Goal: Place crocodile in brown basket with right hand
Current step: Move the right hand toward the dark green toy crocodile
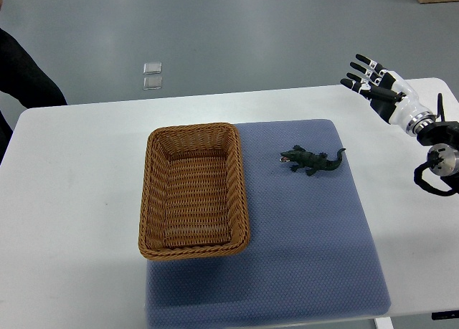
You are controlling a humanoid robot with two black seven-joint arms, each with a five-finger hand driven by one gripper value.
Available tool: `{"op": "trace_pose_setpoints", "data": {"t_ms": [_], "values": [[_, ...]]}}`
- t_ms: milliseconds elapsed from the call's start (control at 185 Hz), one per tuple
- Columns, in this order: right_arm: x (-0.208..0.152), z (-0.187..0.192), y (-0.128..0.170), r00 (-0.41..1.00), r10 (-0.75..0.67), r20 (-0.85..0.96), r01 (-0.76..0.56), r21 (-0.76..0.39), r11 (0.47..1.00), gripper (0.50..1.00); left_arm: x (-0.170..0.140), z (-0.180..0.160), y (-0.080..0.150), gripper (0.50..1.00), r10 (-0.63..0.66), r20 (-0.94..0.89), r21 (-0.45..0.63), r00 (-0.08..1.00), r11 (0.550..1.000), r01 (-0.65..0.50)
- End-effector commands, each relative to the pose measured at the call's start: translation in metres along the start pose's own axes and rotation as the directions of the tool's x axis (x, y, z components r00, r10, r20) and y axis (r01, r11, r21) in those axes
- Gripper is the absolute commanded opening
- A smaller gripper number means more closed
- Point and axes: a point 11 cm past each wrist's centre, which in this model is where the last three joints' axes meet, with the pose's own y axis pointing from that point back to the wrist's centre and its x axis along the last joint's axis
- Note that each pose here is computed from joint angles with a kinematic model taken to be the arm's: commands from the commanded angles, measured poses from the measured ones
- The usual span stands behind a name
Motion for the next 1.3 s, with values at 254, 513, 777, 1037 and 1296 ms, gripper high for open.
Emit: {"op": "trace_pose_setpoints", "data": {"t_ms": [254,513,777,1037,1296], "values": [[-0.002,0.001,0.000,1.000,-0.012,-0.017,0.012,-0.006,1.000,0.928,0.000,0.000,0.000,1.000,0.000,0.000,0.001,1.000,1.000,0.000],[-0.012,0.007,-0.001,0.985,-0.082,-0.153,0.076,-0.047,0.996,0.928,0.001,0.000,0.000,1.000,0.002,0.003,0.000,1.000,1.000,-0.002],[-0.016,0.002,0.001,0.910,-0.181,-0.372,0.160,-0.089,0.983,0.928,0.001,0.000,0.000,1.000,0.002,0.005,0.000,1.000,1.000,-0.002],[-0.026,-0.017,-0.005,0.824,-0.263,-0.502,0.240,-0.112,0.964,0.928,0.001,0.000,0.000,1.000,0.002,0.005,0.000,1.000,1.000,-0.002],[-0.043,-0.026,-0.011,0.677,-0.345,-0.650,0.313,-0.170,0.934,0.928,0.001,0.000,0.000,1.000,0.002,0.005,0.000,1.000,1.000,-0.002]]}}
